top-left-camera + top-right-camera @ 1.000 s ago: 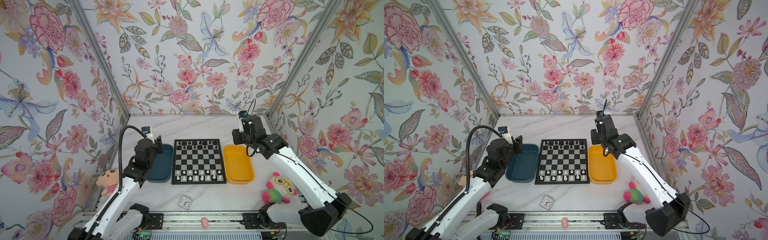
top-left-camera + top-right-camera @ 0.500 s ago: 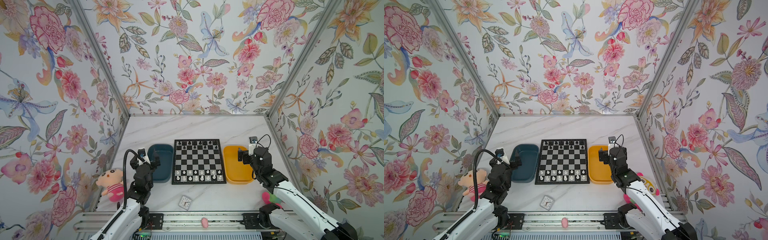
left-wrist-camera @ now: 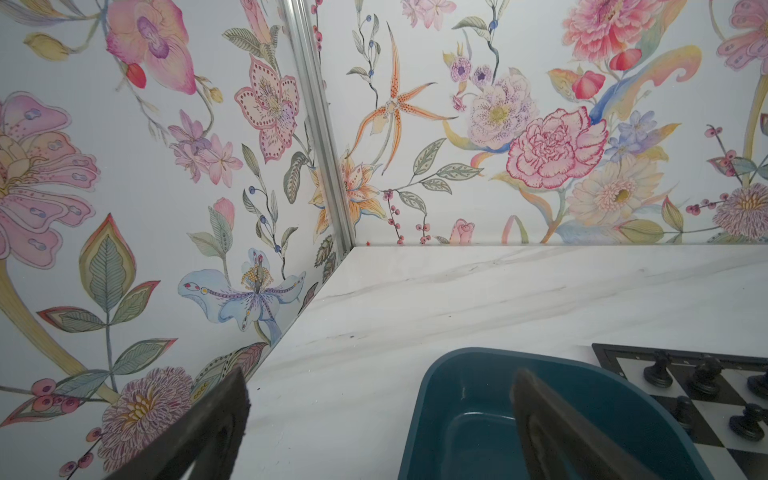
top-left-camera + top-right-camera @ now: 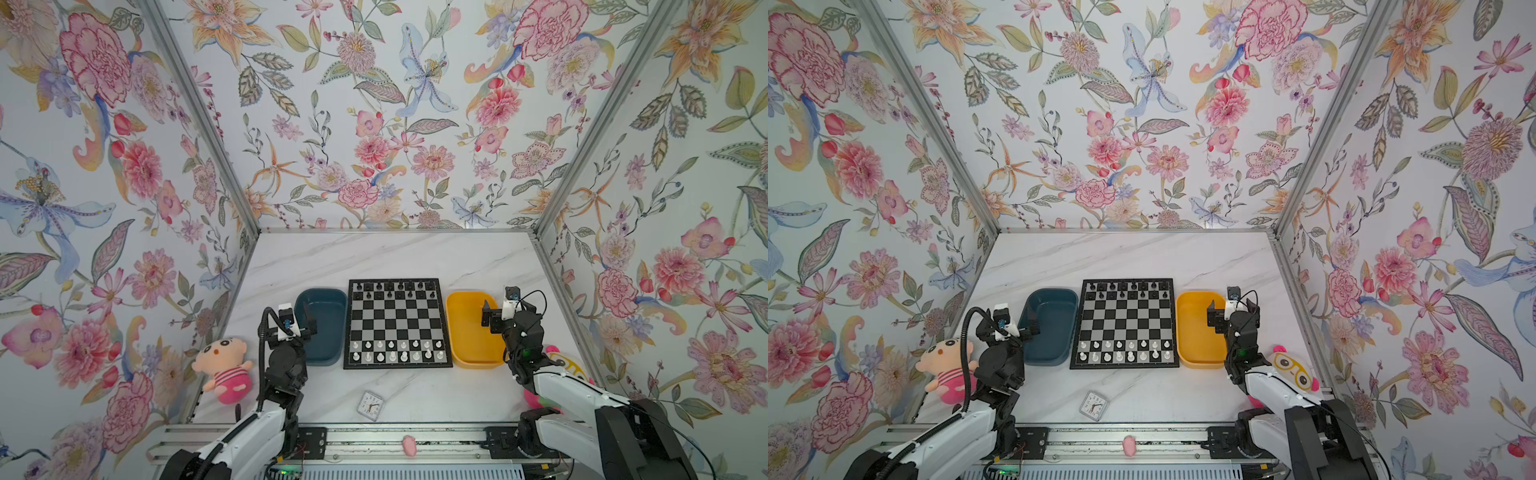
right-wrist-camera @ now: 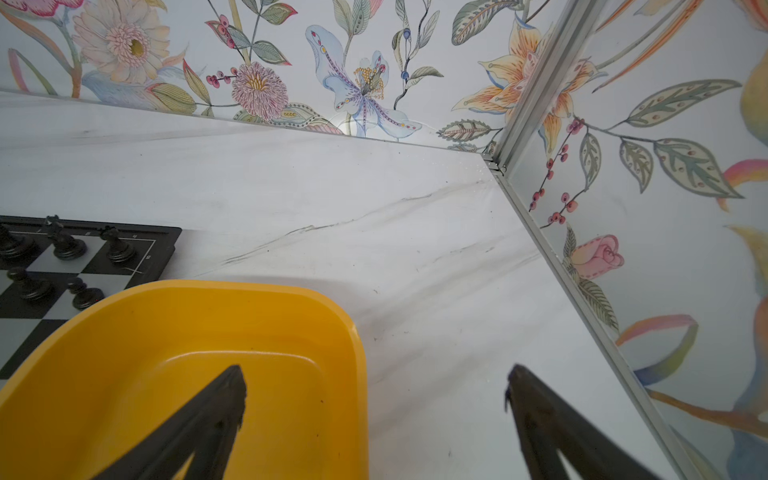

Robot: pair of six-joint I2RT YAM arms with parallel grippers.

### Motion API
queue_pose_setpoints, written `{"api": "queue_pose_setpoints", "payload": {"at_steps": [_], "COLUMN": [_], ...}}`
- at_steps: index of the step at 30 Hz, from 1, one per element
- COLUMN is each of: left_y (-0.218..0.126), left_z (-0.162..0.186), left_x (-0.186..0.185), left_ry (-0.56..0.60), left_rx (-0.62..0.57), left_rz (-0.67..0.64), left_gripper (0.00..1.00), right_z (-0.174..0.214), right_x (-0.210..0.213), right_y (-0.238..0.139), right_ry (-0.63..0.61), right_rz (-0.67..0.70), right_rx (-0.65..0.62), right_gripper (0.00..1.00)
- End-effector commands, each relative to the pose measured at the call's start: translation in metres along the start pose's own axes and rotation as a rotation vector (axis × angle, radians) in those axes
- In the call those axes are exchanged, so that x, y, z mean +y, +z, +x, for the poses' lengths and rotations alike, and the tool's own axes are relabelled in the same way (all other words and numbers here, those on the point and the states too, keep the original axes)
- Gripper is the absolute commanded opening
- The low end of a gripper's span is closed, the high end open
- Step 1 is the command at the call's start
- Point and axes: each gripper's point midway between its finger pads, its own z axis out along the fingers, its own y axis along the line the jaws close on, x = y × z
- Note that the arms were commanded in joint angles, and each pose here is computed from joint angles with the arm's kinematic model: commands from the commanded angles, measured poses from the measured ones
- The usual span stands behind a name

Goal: Set up the chess pieces on the board

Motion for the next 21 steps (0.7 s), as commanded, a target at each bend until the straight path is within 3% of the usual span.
{"api": "queue_pose_setpoints", "payload": {"at_steps": [1, 21], "left_y": [-0.003, 0.062], "left_z": [0.004, 0.023], "left_x": [0.005, -0.003], "left_ry": [0.029, 0.002], "left_rx": [-0.028, 0.058], "left_rz": [-0.018, 0.023], "left_gripper": [0.99, 0.99], "right_z": [-0.027, 0.010], "right_x": [-0.003, -0.017], "right_y": [0.004, 0.036], "right_ry": [0.014, 0.052], "right_rz": [0.002, 0.032], "right_rx": [-0.134, -0.104], "right_gripper": [0.99, 0.99]}}
